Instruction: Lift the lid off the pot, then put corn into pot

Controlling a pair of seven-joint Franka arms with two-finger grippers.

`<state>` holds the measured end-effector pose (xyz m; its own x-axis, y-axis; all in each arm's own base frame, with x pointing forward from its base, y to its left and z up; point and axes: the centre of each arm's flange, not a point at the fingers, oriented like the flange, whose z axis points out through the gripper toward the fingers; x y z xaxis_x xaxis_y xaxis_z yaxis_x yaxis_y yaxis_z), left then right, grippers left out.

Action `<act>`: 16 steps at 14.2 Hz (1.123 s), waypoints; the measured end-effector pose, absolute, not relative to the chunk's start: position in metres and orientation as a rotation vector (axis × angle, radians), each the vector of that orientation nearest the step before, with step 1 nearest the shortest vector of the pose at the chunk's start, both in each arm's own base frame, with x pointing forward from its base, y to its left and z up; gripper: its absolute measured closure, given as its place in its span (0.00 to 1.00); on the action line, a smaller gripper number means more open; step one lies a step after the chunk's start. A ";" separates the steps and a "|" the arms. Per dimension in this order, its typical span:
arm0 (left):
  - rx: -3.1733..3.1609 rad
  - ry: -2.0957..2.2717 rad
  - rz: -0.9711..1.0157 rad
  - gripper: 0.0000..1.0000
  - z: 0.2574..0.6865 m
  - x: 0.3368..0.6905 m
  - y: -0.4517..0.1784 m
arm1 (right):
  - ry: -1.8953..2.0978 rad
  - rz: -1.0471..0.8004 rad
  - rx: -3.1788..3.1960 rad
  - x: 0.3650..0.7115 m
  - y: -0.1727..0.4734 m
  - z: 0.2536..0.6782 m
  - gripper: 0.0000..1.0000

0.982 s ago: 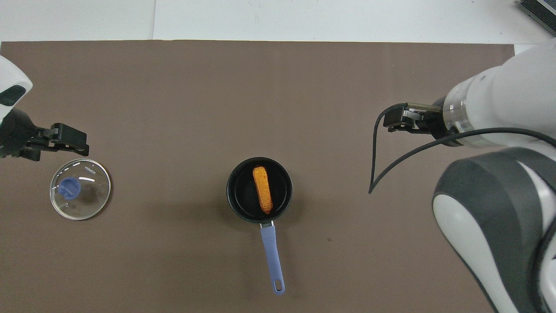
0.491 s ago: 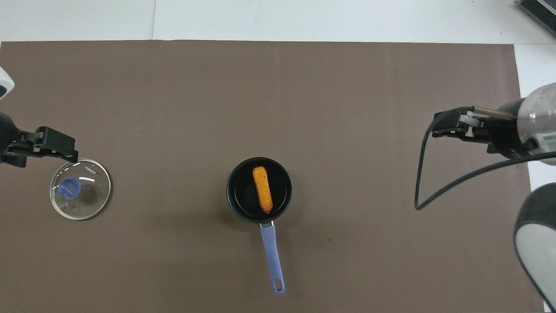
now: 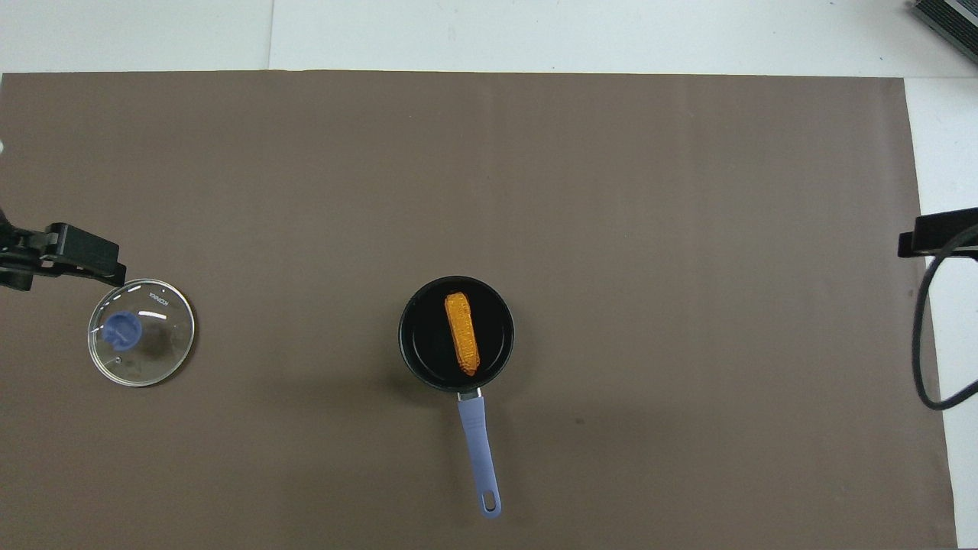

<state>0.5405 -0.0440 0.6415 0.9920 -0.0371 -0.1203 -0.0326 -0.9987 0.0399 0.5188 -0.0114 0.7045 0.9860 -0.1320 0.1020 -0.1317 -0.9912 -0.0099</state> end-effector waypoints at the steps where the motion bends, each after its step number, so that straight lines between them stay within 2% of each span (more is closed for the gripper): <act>1: 3.097 -0.061 -0.187 0.00 0.642 0.540 -0.044 | 0.143 -0.154 -3.134 0.518 -0.013 0.704 0.00; 16: 3.097 -0.067 -0.178 0.00 0.645 0.539 -0.042 | 0.088 -0.046 -3.141 0.512 -0.013 0.687 0.00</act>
<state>0.5394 -0.0417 0.6445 0.9925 -0.0450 -0.1139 -0.0406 -0.9983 0.0410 0.5125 -0.0134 0.6869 0.9980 -0.0562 0.0294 -0.0562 -0.9984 0.0002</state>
